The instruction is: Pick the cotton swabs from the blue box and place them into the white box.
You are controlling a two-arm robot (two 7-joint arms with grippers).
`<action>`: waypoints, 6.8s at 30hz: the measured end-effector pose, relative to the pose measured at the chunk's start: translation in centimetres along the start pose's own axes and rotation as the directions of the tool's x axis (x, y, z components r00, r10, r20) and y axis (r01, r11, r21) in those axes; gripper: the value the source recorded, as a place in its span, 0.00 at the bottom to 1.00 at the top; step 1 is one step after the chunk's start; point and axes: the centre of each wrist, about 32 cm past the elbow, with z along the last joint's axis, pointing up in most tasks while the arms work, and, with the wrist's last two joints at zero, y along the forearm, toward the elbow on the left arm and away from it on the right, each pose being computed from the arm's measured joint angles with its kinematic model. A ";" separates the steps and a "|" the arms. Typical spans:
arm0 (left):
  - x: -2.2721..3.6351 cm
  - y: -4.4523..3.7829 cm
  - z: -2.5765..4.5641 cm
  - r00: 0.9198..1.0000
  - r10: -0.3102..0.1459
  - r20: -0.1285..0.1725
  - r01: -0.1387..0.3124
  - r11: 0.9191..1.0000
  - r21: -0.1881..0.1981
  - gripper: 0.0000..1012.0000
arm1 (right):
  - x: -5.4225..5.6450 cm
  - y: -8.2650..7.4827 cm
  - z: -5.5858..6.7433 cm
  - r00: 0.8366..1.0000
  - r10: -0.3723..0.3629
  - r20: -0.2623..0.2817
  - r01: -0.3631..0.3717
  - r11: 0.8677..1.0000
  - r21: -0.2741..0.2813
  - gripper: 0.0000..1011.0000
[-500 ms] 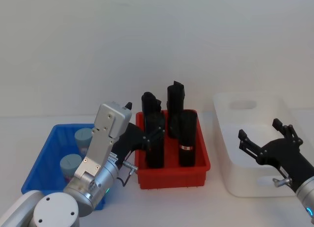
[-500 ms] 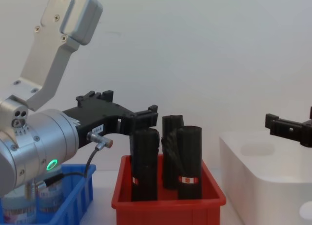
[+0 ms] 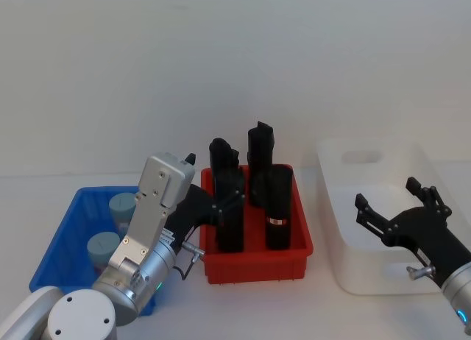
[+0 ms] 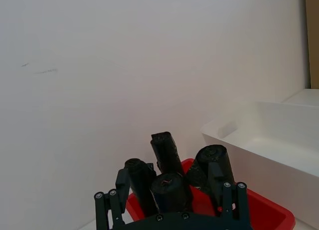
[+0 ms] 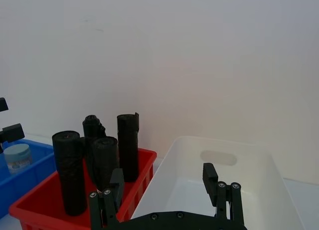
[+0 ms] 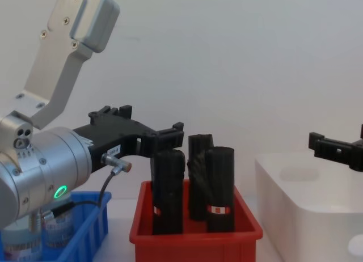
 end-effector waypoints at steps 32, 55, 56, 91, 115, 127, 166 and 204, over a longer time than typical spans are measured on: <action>0.00 0.00 0.00 1.000 0.000 0.000 0.000 1.000 0.000 0.99 | 0.0 0.0 0.0 1.000 0.000 0.000 0.000 1.000 0.000 0.99; 0.00 0.00 0.00 1.000 0.000 0.000 0.000 1.000 0.000 0.99 | 0.0 0.0 0.0 1.000 0.000 0.000 0.000 1.000 0.000 0.99; 0.00 0.00 0.00 1.000 0.000 0.000 0.000 1.000 0.000 0.99 | 0.0 0.0 0.0 1.000 0.000 0.000 0.000 1.000 0.000 0.99; 0.00 0.00 0.00 1.000 0.000 0.000 0.000 1.000 0.000 0.99 | 1.4 7.1 0.6 0.960 0.276 0.036 -0.270 0.955 -0.119 0.99; 0.00 0.00 0.00 1.000 0.000 0.000 0.000 1.000 0.000 0.99 | -1.1 15.6 -0.1 0.936 0.349 0.057 -0.315 0.897 -0.308 0.99; 0.00 0.00 0.00 1.000 0.000 0.000 0.000 1.000 0.000 0.99 | -2.3 17.2 -0.1 0.937 0.347 0.050 -0.315 0.896 -0.313 0.99; 0.00 0.00 0.00 1.000 0.000 0.000 0.000 1.000 0.000 0.99 | -3.3 18.0 0.4 0.941 0.338 0.024 -0.315 0.900 -0.303 0.46; 0.00 0.00 0.00 1.000 0.000 0.000 0.000 1.000 0.000 0.99 | 1.1 16.0 7.3 0.988 0.150 0.024 -0.152 0.970 0.189 0.46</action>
